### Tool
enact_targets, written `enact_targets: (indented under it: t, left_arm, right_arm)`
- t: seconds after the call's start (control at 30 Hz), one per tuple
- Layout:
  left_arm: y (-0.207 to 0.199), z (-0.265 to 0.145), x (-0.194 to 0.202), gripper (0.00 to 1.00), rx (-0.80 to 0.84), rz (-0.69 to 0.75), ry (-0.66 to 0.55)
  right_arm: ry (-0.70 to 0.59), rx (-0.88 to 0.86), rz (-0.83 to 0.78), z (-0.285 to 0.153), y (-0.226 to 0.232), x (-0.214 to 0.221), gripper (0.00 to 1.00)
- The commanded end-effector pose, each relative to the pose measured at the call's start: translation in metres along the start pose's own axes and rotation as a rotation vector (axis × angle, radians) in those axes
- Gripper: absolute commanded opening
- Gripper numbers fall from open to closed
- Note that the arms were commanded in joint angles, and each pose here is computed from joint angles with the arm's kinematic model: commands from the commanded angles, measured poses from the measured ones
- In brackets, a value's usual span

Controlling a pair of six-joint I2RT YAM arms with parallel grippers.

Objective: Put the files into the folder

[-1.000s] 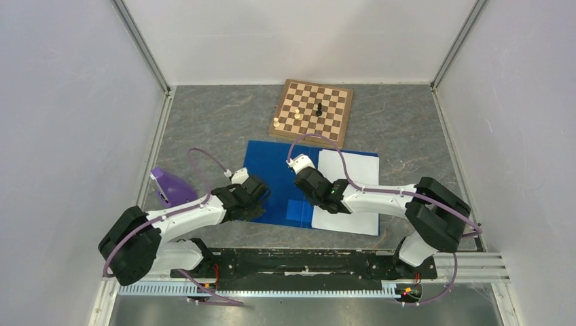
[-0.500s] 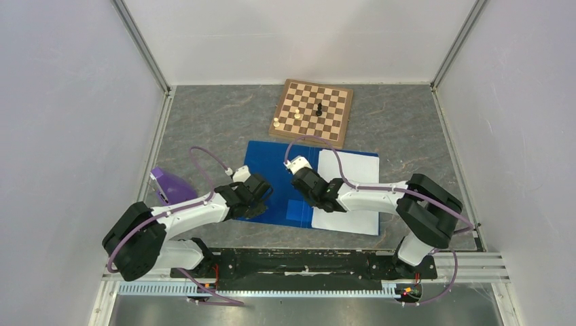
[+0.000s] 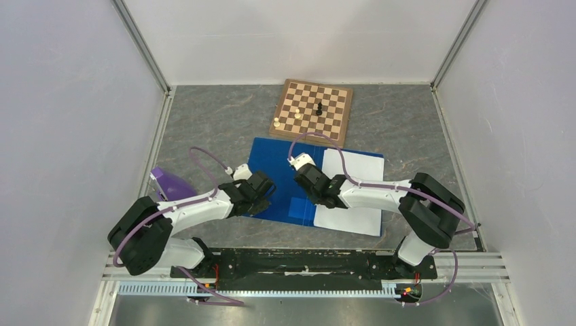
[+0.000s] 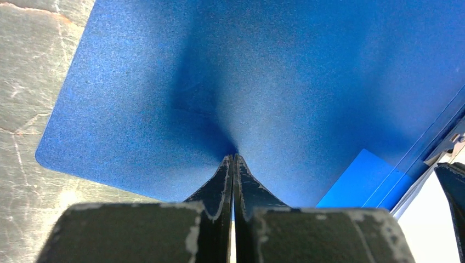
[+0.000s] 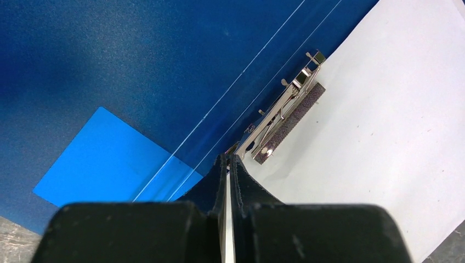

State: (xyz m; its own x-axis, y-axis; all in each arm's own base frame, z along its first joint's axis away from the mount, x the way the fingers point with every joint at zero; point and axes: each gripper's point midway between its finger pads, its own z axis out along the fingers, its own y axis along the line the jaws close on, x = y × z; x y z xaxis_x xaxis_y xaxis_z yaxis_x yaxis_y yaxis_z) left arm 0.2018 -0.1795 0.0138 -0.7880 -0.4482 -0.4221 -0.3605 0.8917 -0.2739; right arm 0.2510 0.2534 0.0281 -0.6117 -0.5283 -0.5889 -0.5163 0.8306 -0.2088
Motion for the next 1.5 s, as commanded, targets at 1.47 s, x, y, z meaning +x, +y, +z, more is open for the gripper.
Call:
enact_targets:
  t: [1.47]
  left_arm:
    - [0.074,0.006,0.004,0.02,-0.230,-0.268,-0.144]
  right_arm:
    - [0.270,-0.063,0.083,0.004,-0.031,0.075,0.00]
